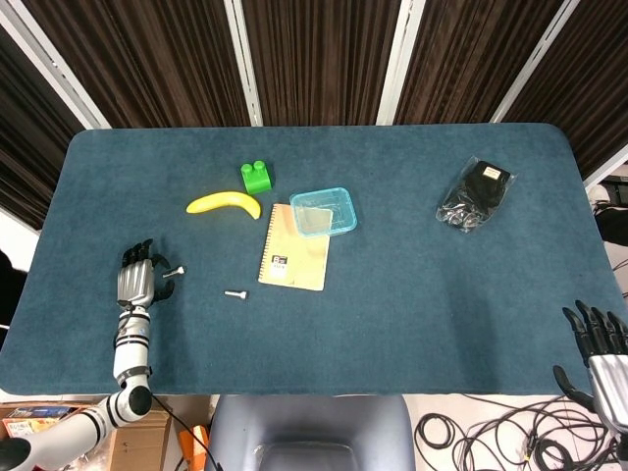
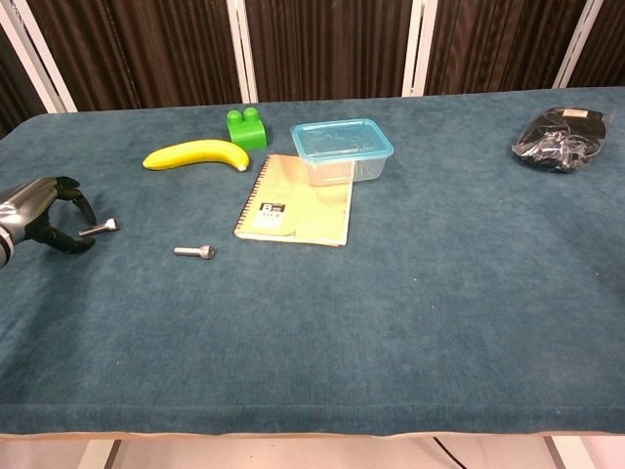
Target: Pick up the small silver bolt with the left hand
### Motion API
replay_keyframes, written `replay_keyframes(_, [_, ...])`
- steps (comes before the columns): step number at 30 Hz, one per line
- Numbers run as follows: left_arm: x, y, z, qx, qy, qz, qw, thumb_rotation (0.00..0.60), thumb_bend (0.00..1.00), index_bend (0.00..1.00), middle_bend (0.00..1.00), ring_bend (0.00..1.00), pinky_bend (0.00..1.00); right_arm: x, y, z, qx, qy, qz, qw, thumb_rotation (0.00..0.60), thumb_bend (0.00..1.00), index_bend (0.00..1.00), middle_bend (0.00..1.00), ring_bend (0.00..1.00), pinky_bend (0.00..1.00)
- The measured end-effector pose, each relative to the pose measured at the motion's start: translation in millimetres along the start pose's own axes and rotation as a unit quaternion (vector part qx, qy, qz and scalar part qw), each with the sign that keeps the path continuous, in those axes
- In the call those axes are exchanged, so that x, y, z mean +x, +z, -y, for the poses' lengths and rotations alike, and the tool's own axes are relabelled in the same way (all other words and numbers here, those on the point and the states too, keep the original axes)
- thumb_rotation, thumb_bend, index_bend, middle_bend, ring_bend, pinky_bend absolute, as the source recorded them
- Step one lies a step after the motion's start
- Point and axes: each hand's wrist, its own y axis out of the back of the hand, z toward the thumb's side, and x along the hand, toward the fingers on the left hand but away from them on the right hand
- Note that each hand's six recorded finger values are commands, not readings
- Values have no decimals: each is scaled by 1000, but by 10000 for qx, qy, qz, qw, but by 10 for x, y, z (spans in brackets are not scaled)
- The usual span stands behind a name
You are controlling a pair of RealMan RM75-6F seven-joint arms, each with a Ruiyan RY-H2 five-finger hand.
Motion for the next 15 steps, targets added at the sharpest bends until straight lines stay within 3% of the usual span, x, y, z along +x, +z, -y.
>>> replay_keyframes(15, [55, -11, 33, 138, -67, -66, 9999, 600, 356, 557, 85, 0, 61, 1, -14, -16, -28, -15, 9, 10000, 600, 290, 0, 0, 0, 36])
